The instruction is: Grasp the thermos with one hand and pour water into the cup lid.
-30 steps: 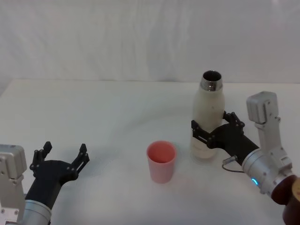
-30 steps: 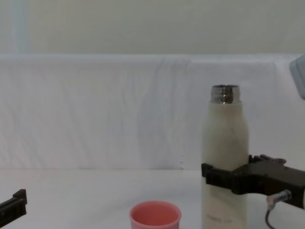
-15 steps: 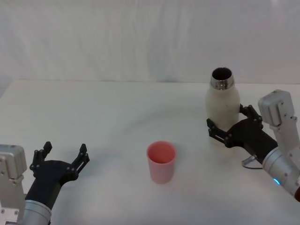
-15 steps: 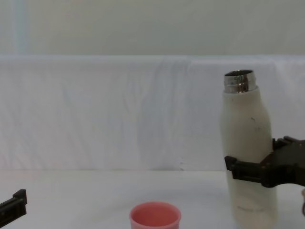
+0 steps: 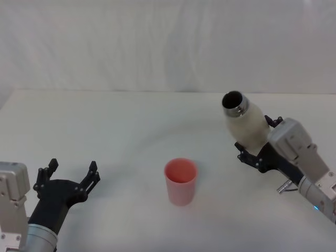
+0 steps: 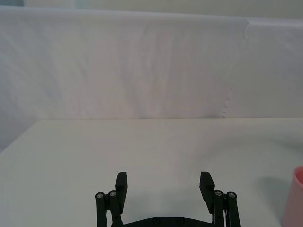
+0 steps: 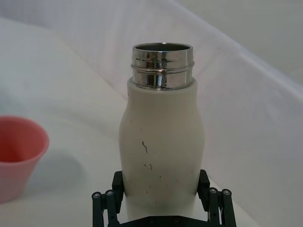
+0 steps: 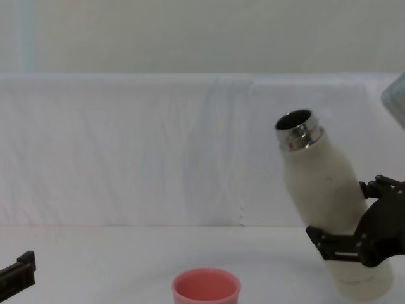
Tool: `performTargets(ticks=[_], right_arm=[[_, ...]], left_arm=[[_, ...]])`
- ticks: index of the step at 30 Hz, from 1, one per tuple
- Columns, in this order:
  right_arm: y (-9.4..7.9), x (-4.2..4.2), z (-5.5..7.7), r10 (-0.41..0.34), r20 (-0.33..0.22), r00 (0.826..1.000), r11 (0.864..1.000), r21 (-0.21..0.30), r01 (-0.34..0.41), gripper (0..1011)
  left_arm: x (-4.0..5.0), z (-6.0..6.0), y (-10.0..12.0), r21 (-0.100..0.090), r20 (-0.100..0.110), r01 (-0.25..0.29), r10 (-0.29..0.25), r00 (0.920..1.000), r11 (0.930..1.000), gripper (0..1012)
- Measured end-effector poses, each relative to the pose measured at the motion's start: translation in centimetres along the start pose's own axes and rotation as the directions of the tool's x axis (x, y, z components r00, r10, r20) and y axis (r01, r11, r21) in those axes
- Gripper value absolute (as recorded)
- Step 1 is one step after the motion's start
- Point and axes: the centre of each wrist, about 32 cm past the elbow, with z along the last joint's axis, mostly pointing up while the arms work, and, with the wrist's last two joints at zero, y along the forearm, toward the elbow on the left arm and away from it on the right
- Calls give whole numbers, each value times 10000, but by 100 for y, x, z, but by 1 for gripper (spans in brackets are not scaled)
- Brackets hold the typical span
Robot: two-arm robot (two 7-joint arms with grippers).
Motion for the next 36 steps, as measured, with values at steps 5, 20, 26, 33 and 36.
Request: performTargets(ticks=[5,20,26,33,36], right_arm=[[18,-33,7,78,844,9964,9999,-113,-69,949],[101,-131,31,451,3119,9490,9983,-486,-314,949],[137,-158,25,510,3726,9266,9975,-644,-291,949],[170,-187,39,542,4286,9019,9972,-703,-265,949],[177,-195,46,554,4449,8939,9971,-713,-263,949]], left_arm=[[0,0,0,0,0,0,0,10000,10000,1001],[0,0,0,0,-1,-1,1,10000,10000,1001],[0,0,0,0,0,-1,1,10000,10000,1001],[0,0,0,-1,0,-1,1,10000,10000,1001],[0,0,0,1,0,-1,1,10000,10000,1001]])
